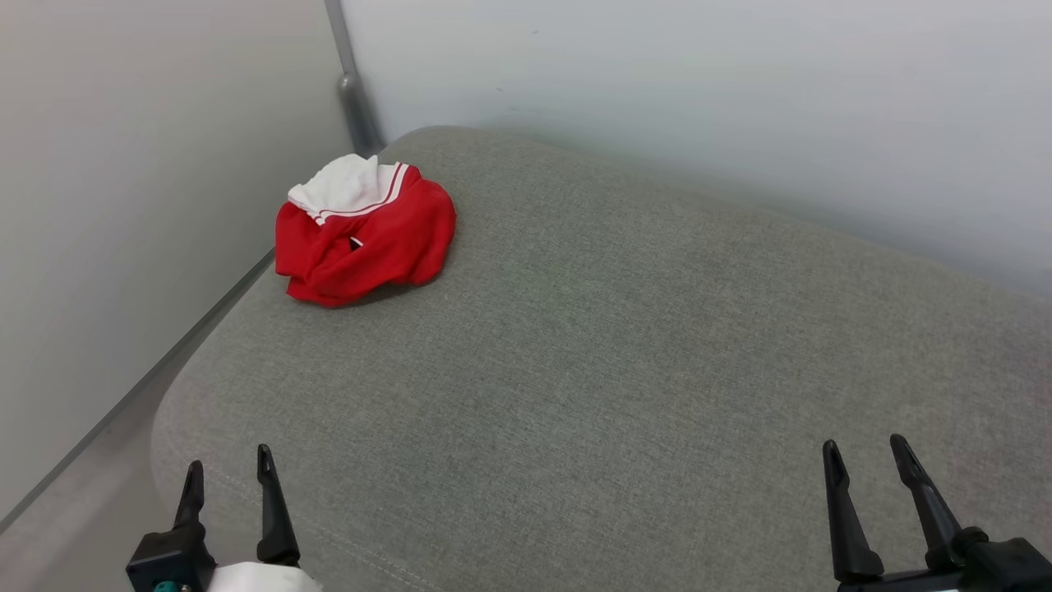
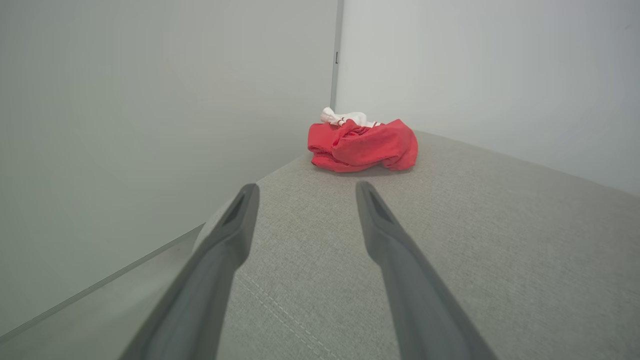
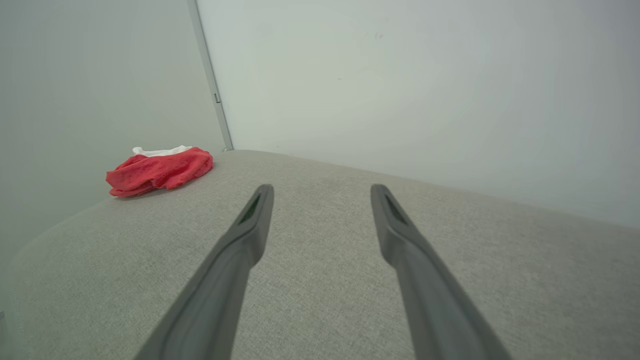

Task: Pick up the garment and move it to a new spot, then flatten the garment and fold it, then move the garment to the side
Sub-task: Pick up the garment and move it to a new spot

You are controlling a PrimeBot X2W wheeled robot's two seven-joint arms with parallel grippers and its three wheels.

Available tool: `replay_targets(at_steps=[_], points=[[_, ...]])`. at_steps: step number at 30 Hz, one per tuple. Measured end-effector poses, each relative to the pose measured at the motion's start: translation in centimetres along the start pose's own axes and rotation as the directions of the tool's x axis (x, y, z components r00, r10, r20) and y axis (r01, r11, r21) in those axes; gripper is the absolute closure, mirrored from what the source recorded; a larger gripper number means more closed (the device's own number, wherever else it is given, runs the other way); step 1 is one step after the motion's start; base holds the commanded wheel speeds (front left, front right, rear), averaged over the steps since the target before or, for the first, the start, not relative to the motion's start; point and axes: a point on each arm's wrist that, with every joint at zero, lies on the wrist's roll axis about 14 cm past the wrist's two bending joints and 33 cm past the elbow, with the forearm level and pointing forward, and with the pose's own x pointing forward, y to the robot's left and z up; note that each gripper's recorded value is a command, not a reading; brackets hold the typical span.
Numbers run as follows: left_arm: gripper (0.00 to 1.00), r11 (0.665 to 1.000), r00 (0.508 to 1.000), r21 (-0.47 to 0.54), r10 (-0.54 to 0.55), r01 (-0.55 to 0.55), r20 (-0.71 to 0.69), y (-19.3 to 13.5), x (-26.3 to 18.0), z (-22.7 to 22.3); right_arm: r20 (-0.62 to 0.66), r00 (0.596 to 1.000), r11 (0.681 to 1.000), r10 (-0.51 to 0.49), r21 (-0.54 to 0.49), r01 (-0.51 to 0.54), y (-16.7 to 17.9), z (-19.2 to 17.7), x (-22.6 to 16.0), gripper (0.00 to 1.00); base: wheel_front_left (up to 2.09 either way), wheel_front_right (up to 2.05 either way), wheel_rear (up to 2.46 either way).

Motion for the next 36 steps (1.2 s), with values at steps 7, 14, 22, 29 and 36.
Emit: replay_targets(at_steps=[7, 14, 22, 29, 36], points=[[0.0, 1.0, 1.0, -0.02, -0.009, 0.009, 0.01, 0.2, 2.6, 0.4, -0.01, 1.0, 1.0, -0.016, -0.017, 0.016, -0.7, -0.5, 0.0, 0.0, 0.0, 0.0, 0.0], [0.0, 0.999, 0.989, -0.009, -0.03, 0.032, 0.145, 0.5, 10.4, 5.4, -0.007, 0.999, 0.997, -0.054, -0.054, 0.053, -2.7, -1.1, 1.1, 0.0, 0.0, 0.0, 0.0], [0.0, 0.993, 0.973, 0.081, -0.106, 0.091, 0.204, -1.8, 20.4, 9.4, -0.01, 0.993, 0.989, -0.122, -0.088, 0.12, -6.4, -2.9, 2.9, 0.0, 0.0, 0.0, 0.0], [0.0, 0.98, 0.982, 0.136, -0.16, 0.145, 0.104, -5.4, 28.5, 9.7, -0.034, 0.984, 0.979, -0.173, -0.117, 0.168, -9.2, -5.3, 3.7, 0.0, 0.0, 0.0, 0.0], [0.0, 0.957, 0.96, 0.166, -0.205, 0.237, -0.189, -9.3, 32.7, 4.0, -0.043, 0.976, 0.969, -0.213, -0.142, 0.205, -11.5, -7.0, 4.0, 0.0, 0.0, 0.0, 0.0]])
